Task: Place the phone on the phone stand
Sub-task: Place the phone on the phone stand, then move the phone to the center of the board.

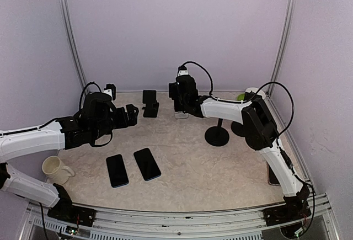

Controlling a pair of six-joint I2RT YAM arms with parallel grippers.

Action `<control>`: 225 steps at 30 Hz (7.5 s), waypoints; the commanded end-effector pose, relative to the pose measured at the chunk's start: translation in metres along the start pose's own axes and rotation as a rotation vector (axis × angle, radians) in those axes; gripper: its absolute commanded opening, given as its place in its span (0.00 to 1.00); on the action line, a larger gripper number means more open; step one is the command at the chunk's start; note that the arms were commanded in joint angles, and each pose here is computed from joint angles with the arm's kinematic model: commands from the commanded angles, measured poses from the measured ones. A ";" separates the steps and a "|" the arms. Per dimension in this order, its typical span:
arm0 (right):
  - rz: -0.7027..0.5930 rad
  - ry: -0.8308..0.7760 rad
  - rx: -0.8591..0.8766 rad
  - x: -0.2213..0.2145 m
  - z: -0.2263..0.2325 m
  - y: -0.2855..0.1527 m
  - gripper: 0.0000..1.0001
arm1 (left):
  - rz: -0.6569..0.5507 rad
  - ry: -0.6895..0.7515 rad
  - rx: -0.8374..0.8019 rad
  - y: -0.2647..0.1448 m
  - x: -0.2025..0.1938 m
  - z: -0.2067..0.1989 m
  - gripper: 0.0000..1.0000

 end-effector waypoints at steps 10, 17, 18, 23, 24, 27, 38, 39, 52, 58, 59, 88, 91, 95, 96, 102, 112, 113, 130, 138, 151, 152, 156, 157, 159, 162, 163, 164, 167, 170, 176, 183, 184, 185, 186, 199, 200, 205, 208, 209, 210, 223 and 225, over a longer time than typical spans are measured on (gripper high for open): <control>-0.031 0.028 0.004 0.001 -0.002 0.003 0.60 | -0.011 0.005 0.004 -0.003 0.000 0.000 0.99; -0.033 0.028 0.006 0.003 -0.002 0.003 0.67 | -0.009 0.004 0.005 -0.003 -0.001 0.000 0.99; -0.031 0.028 0.007 0.003 -0.002 0.003 0.67 | -0.008 0.005 0.005 -0.003 -0.001 0.000 0.99; -0.033 0.029 0.011 0.004 -0.001 0.003 0.72 | -0.008 0.005 0.005 -0.003 -0.001 0.001 0.99; -0.032 0.029 0.012 0.004 -0.001 0.003 0.73 | -0.009 0.004 0.005 -0.003 -0.001 0.001 0.99; -0.033 0.030 0.017 0.004 0.000 0.004 0.75 | -0.008 0.004 0.007 -0.003 -0.002 0.001 0.99; -0.029 0.031 0.030 0.006 0.003 0.004 0.86 | -0.008 0.002 0.009 -0.004 -0.003 0.002 0.99; -0.029 0.030 0.032 0.006 0.003 0.004 0.87 | -0.007 0.003 0.009 -0.004 -0.004 0.002 0.99; -0.029 0.034 0.050 0.023 0.008 -0.003 1.00 | -0.010 0.001 0.010 -0.004 -0.003 0.002 0.99; -0.032 0.041 0.058 0.037 0.011 -0.013 1.00 | -0.009 -0.001 0.005 -0.003 -0.004 0.002 0.99; -0.034 0.038 0.061 0.040 0.012 -0.016 1.00 | -0.009 0.000 0.005 -0.003 -0.004 0.002 0.99; 0.046 -0.061 0.036 0.134 0.004 -0.132 1.00 | -0.017 -0.015 -0.041 0.000 -0.002 -0.006 0.99; 0.060 -0.041 0.028 0.142 -0.011 -0.148 1.00 | -0.018 -0.016 -0.051 0.002 -0.001 -0.008 0.99; 0.079 -0.010 0.000 0.148 -0.039 -0.168 1.00 | -0.015 -0.011 -0.058 0.004 -0.001 -0.010 0.99; 0.073 -0.003 -0.005 0.154 -0.046 -0.176 1.00 | -0.016 -0.010 -0.059 0.004 -0.001 -0.010 0.99; 0.093 -0.001 -0.098 0.157 -0.085 -0.203 1.00 | -0.022 -0.007 -0.072 0.005 0.003 -0.014 0.99; 0.197 0.048 -0.224 0.146 -0.151 -0.248 1.00 | -0.028 0.002 -0.081 0.008 0.007 -0.017 0.99; 0.202 0.068 -0.238 0.144 -0.157 -0.254 1.00 | -0.031 0.002 -0.083 0.008 0.008 -0.018 0.99; 0.530 0.243 -0.403 0.062 -0.245 -0.293 1.00 | -0.024 0.016 -0.099 0.018 0.005 -0.024 0.99; 0.699 0.315 -0.538 0.010 -0.280 -0.298 1.00 | -0.016 0.028 -0.083 0.020 0.001 -0.021 0.99; 0.811 0.400 -0.675 -0.028 -0.327 -0.308 1.00 | -0.001 0.020 -0.076 0.024 -0.007 -0.013 0.99; 0.810 0.409 -0.682 -0.029 -0.330 -0.309 1.00 | -0.003 0.019 -0.077 0.024 -0.006 -0.013 0.99; 0.814 0.431 -0.720 -0.033 -0.345 -0.315 1.00 | -0.001 0.015 -0.082 0.025 -0.007 -0.013 0.99; 0.814 0.437 -0.732 -0.034 -0.349 -0.317 1.00 | 0.000 0.014 -0.083 0.026 -0.007 -0.013 0.99; 0.816 0.444 -0.750 -0.036 -0.354 -0.319 1.00 | 0.003 0.012 -0.085 0.027 -0.008 -0.013 0.99; 0.810 0.454 -0.781 -0.037 -0.362 -0.322 1.00 | 0.007 0.013 -0.084 0.028 -0.009 -0.012 0.99; 0.808 0.457 -0.787 -0.037 -0.364 -0.323 1.00 | 0.006 0.013 -0.085 0.028 -0.008 -0.013 0.99; 0.804 0.460 -0.794 -0.037 -0.366 -0.324 1.00 | 0.006 0.012 -0.083 0.028 -0.008 -0.012 0.99; 0.796 0.466 -0.817 -0.037 -0.371 -0.325 1.00 | 0.005 0.012 -0.084 0.028 -0.008 -0.012 0.99; 0.794 0.476 -0.840 -0.039 -0.376 -0.327 1.00 | 0.006 0.010 -0.082 0.028 -0.008 -0.011 0.99; 0.808 0.525 -0.844 -0.047 -0.385 -0.328 1.00 | 0.002 0.009 -0.080 0.027 -0.007 -0.010 0.99; 0.826 0.594 -0.785 -0.065 -0.384 -0.327 1.00 | 0.003 0.007 -0.078 0.028 -0.007 -0.010 0.99; 0.831 0.611 -0.758 -0.067 -0.381 -0.326 1.00 | 0.005 0.008 -0.080 0.028 -0.008 -0.010 0.99; 0.829 0.619 -0.740 -0.068 -0.380 -0.325 1.00 | 0.005 0.008 -0.080 0.028 -0.008 -0.010 0.99; 0.824 0.630 -0.721 -0.068 -0.378 -0.325 1.00 | 0.003 0.007 -0.082 0.028 -0.007 -0.011 0.99; 0.872 0.617 -0.659 -0.072 -0.371 -0.331 1.00 | 0.009 0.000 -0.105 0.033 -0.005 -0.016 0.99; 0.888 0.610 -0.659 -0.074 -0.370 -0.331 1.00 | 0.008 -0.001 -0.107 0.034 -0.005 -0.016 0.99; 0.941 0.532 -0.668 -0.082 -0.360 -0.328 1.00 | 0.007 0.001 -0.105 0.033 -0.004 -0.016 0.99; 0.973 0.497 -0.676 -0.086 -0.357 -0.327 1.00 | 0.005 0.001 -0.102 0.033 -0.004 -0.015 0.99; 0.984 0.489 -0.684 -0.089 -0.357 -0.328 1.00 | 0.004 0.000 -0.102 0.032 -0.003 -0.015 0.99; 0.991 0.484 -0.688 -0.090 -0.356 -0.328 1.00 | 0.003 -0.001 -0.101 0.032 -0.003 -0.015 0.99; 1.025 0.453 -0.693 -0.097 -0.353 -0.329 0.75 | 0.003 0.000 -0.100 0.031 -0.004 -0.014 0.99; 1.016 0.450 -0.683 -0.095 -0.352 -0.327 0.70 | 0.004 0.000 -0.098 0.031 -0.005 -0.013 0.99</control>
Point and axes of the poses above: each gripper's point midway between its finger pads, its own y axis out along the fingers, its own z axis along the line the jaws close on, x = y × z, the point moved 6 cm from there along -y, back along the fingers, and after that the axes turned 13 degrees about y, right-handed, at the moved point
